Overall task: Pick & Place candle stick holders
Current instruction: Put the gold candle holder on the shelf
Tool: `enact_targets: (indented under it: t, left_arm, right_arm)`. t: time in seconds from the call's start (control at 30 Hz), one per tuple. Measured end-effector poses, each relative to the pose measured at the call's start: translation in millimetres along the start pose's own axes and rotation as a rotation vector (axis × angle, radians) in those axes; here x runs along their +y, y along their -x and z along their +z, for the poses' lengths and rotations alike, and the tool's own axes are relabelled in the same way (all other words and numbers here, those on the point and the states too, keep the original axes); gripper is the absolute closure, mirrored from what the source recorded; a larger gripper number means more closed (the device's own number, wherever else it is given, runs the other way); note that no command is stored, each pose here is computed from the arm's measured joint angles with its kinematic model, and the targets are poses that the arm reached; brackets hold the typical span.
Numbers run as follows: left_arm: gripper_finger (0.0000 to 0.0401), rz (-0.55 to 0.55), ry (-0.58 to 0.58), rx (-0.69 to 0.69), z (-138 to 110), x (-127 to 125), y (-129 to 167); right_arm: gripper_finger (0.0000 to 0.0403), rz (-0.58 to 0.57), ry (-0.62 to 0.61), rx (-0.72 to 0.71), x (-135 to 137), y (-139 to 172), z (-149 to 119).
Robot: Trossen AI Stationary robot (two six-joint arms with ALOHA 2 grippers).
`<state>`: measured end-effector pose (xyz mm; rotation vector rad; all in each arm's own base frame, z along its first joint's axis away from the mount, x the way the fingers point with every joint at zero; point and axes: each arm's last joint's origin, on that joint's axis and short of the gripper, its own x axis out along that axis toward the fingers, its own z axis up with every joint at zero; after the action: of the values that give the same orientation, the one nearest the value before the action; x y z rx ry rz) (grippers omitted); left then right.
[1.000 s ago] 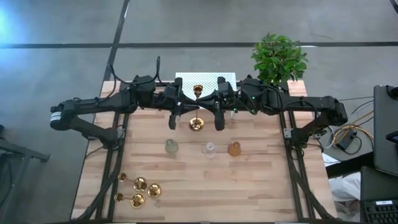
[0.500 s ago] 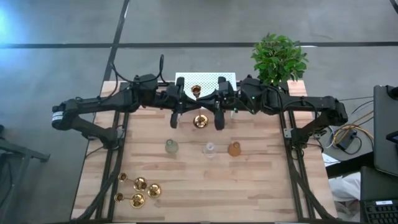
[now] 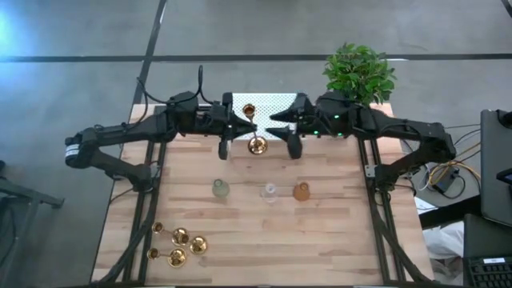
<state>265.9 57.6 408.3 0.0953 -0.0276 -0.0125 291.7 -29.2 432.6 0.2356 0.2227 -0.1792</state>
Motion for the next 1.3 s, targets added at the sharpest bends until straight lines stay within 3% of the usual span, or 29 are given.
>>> enact_targets:
  t: [0.17,0.43,0.8,1.1,1.3]
  left_arm:
    - [0.0381,0.063,-0.041,0.020,-3,15,4]
    - [0.0381,0.189,-0.051,0.044,-7,47,16]
    - [0.0381,0.343,-0.061,0.056,-12,86,32]
    - [0.0381,0.417,-0.034,0.110,-38,118,20]
    - [0.0381,0.485,-0.020,0.076,-46,138,18]
  right_arm:
    - [0.0166,-0.034,-0.016,0.057,1,32,-1]
    - [0.0180,-0.152,-0.024,0.147,8,59,-15]
    - [0.0193,-0.171,-0.079,0.197,10,54,-34]
    - [0.0193,-0.177,-0.101,0.243,18,49,-53]
    - [0.0193,-0.243,-0.113,0.227,25,55,-68]
